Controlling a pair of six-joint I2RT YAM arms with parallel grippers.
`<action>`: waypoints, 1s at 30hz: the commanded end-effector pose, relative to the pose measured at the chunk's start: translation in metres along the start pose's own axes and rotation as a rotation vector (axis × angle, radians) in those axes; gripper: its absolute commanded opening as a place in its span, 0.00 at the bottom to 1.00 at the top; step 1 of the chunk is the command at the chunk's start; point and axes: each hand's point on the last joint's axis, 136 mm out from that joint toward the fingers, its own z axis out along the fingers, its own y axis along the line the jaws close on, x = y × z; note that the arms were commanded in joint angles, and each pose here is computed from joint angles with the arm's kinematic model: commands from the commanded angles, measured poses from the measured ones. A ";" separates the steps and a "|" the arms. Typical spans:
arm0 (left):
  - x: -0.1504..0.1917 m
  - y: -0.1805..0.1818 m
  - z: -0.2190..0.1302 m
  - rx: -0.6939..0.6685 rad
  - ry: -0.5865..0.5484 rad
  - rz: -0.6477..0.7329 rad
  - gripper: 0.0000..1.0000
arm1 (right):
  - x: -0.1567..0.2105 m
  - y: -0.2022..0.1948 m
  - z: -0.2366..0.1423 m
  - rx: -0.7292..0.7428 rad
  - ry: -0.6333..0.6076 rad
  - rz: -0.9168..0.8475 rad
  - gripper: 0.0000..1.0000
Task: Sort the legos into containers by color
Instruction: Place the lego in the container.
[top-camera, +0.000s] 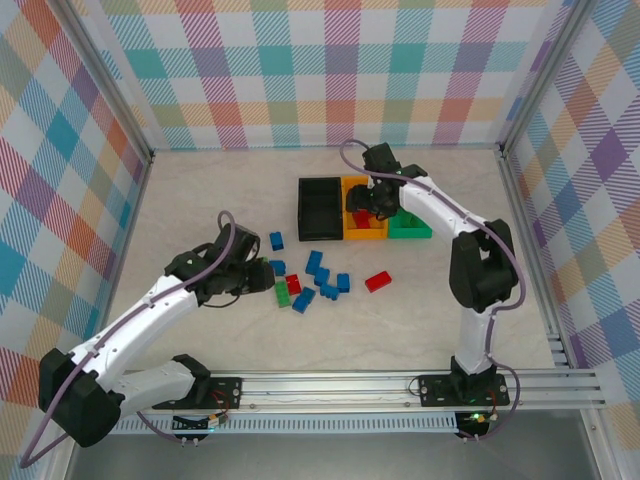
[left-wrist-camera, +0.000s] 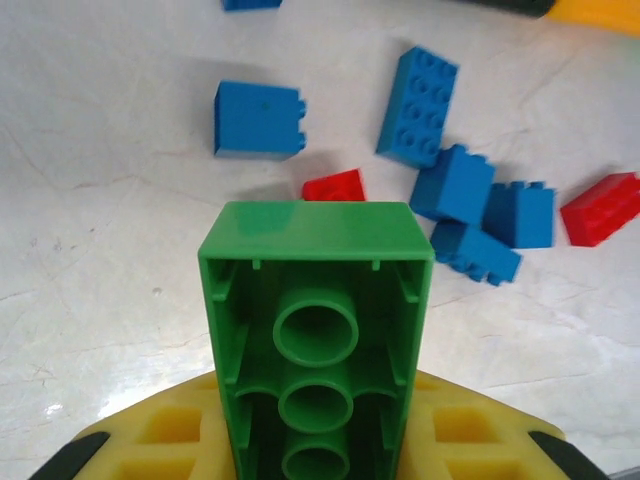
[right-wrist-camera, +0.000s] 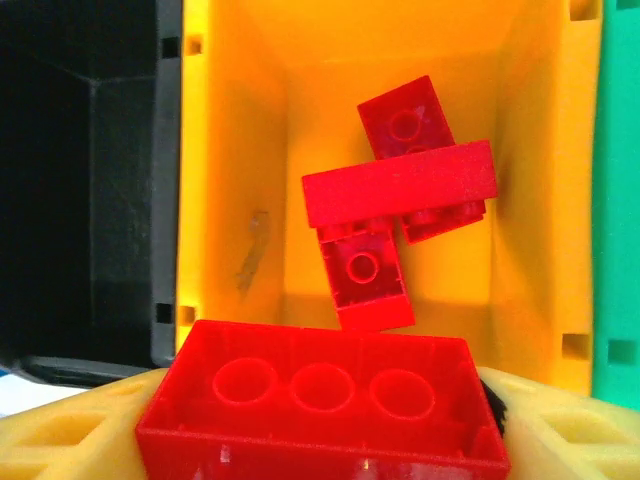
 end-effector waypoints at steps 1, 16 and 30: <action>-0.015 -0.020 -0.013 0.043 -0.023 0.008 0.21 | 0.001 0.010 -0.018 -0.040 -0.011 -0.037 0.73; -0.078 -0.157 0.037 0.265 0.014 0.133 0.19 | 0.039 -0.026 -0.066 -0.083 -0.039 0.016 0.73; -0.127 -0.265 0.134 0.366 0.059 0.210 0.20 | 0.113 -0.129 -0.102 -0.031 -0.058 0.317 0.74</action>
